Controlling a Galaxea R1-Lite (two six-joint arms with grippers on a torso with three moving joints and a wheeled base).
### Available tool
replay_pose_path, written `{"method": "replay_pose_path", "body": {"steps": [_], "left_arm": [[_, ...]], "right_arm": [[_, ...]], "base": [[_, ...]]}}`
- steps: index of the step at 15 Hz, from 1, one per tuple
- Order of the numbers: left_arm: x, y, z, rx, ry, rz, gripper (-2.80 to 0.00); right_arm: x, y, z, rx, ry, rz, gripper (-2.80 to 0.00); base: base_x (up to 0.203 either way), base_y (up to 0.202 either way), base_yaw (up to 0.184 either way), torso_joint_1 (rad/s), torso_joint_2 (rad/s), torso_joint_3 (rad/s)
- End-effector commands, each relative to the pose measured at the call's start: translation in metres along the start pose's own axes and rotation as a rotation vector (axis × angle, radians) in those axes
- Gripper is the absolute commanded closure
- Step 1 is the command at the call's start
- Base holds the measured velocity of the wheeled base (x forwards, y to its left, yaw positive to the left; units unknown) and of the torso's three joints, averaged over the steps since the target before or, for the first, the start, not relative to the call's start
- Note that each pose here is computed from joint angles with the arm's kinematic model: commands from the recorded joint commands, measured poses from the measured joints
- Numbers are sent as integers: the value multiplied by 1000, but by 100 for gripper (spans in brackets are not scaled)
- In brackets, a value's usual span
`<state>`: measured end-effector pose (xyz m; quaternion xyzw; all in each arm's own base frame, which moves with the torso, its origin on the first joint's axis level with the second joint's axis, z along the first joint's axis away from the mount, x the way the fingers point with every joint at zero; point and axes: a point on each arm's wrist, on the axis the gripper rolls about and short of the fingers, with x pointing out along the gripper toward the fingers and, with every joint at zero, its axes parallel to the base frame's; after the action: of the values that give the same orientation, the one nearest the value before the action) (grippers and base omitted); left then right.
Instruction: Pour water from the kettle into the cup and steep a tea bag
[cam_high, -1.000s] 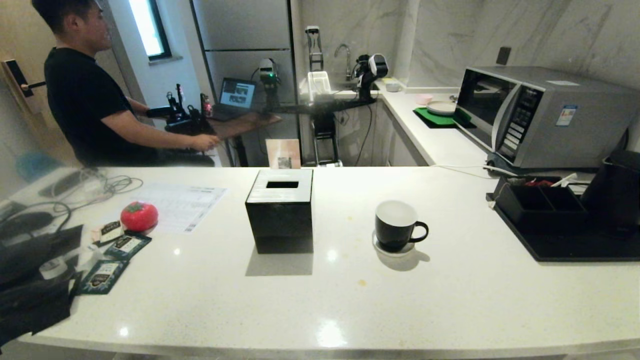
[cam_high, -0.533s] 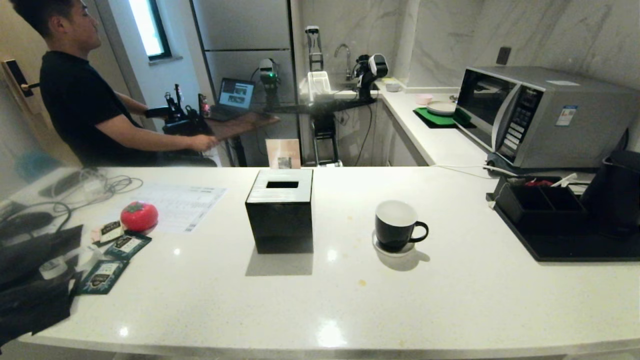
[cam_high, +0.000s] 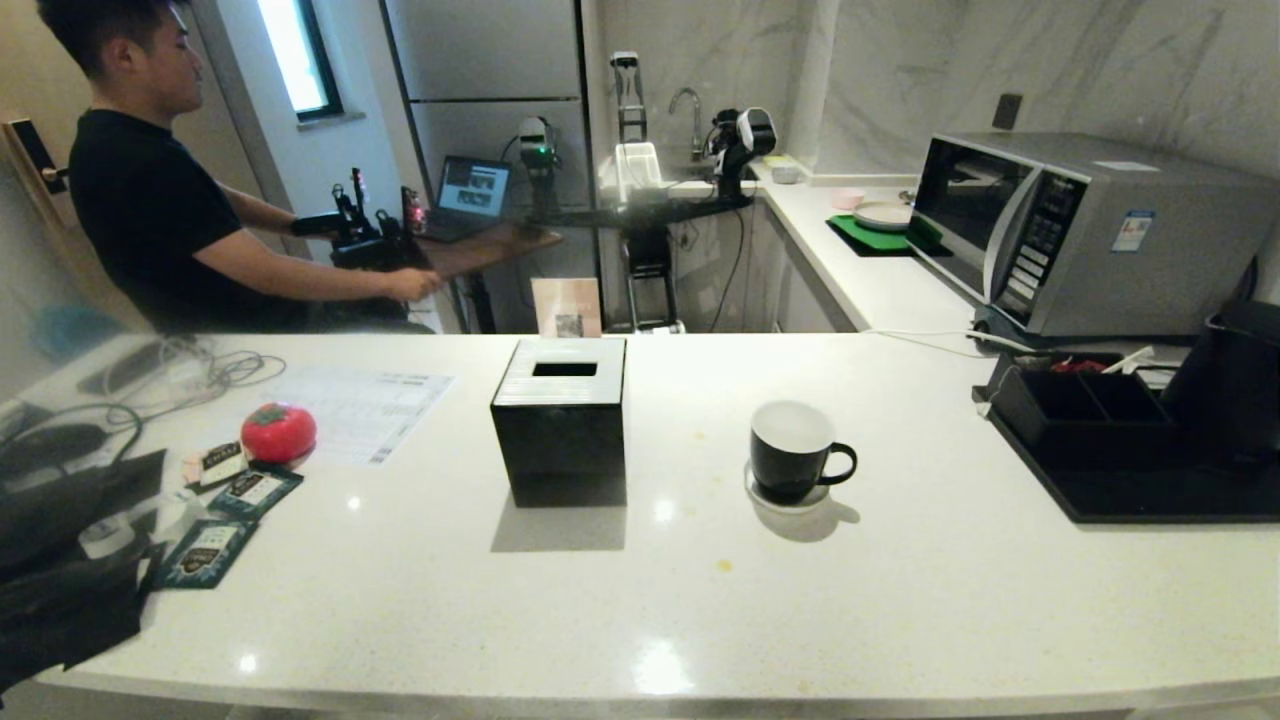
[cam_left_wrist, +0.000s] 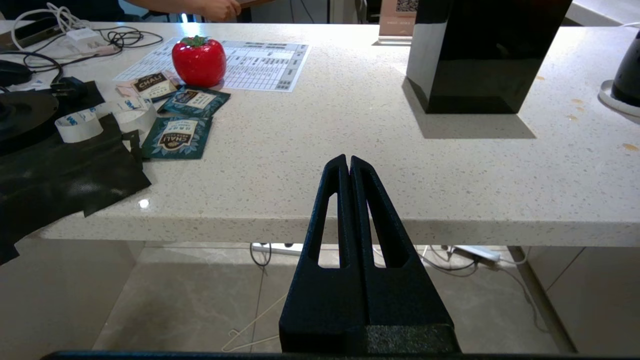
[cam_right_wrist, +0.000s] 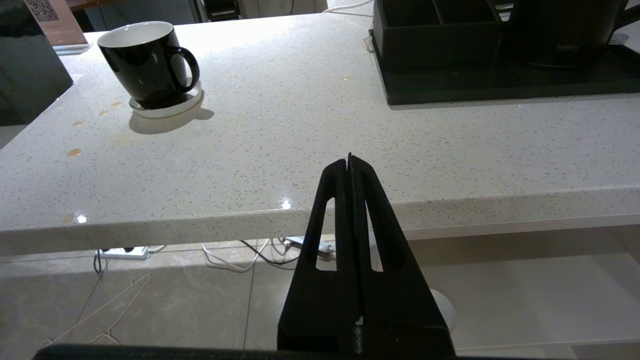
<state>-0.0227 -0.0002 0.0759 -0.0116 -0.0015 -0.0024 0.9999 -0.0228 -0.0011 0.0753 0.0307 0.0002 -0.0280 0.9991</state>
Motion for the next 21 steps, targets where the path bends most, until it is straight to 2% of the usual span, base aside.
{"method": "replay_pose_path", "body": {"steps": [1,8,21], "left_arm": [[0,0,0,0,0,0,0],[0,0,0,0,0,0,0],[0,0,0,-1,0,0,0]], "right_arm": [[0,0,0,1,1,0,0],[0,0,0,1,1,0,0],[0,0,0,1,1,1,0]], "base": [[0,0,0,0,0,0],[0,-14,-1,1,0,0],[0,-190,0,3,3,2]]}}
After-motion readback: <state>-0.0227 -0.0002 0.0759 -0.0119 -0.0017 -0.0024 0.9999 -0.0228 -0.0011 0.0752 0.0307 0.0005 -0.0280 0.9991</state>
